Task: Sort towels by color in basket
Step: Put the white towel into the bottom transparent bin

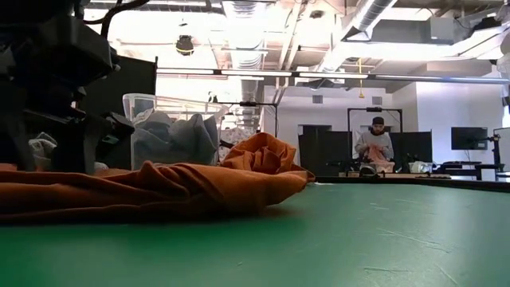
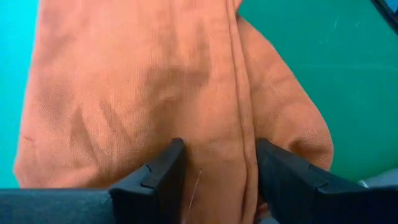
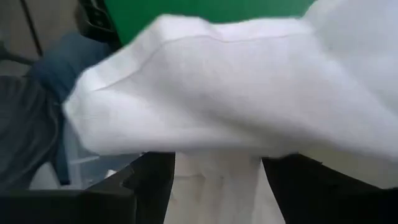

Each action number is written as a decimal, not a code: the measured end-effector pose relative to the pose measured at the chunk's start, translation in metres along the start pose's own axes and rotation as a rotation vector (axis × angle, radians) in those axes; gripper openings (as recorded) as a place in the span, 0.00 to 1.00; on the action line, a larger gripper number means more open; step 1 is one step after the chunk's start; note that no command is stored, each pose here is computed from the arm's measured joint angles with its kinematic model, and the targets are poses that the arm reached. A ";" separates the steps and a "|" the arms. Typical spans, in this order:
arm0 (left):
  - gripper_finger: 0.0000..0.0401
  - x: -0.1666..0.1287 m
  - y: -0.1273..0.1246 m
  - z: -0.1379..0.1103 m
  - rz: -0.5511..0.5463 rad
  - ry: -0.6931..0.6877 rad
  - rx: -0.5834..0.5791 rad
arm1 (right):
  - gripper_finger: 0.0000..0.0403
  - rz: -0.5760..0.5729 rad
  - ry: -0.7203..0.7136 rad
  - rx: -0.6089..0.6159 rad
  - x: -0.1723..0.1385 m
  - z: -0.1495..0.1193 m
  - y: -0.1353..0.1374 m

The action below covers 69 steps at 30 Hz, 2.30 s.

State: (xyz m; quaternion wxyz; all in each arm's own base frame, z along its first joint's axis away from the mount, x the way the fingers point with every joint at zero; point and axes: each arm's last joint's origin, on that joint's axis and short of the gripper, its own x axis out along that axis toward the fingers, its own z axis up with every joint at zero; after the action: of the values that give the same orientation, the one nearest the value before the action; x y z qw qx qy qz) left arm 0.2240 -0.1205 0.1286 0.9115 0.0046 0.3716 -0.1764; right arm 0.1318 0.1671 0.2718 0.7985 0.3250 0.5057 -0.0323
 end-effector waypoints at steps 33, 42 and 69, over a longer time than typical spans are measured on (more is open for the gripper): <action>0.69 -0.001 0.035 0.018 -0.017 -0.035 0.049 | 0.67 -0.047 -0.189 -0.107 -0.024 0.020 -0.018; 0.69 -0.002 0.042 0.019 0.001 -0.038 0.061 | 0.64 -0.080 -0.009 -0.012 -0.011 -0.001 -0.013; 0.69 -0.002 0.043 0.019 0.009 -0.040 0.070 | 0.30 -0.382 0.082 -0.027 0.088 -0.037 0.000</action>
State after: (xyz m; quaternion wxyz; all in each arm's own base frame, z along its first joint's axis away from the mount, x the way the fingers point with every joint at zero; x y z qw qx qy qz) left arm 0.2497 -0.0821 0.1383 0.9187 0.0348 0.3471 -0.1850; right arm 0.1458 0.2121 0.1883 0.7609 0.2134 0.5906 -0.1632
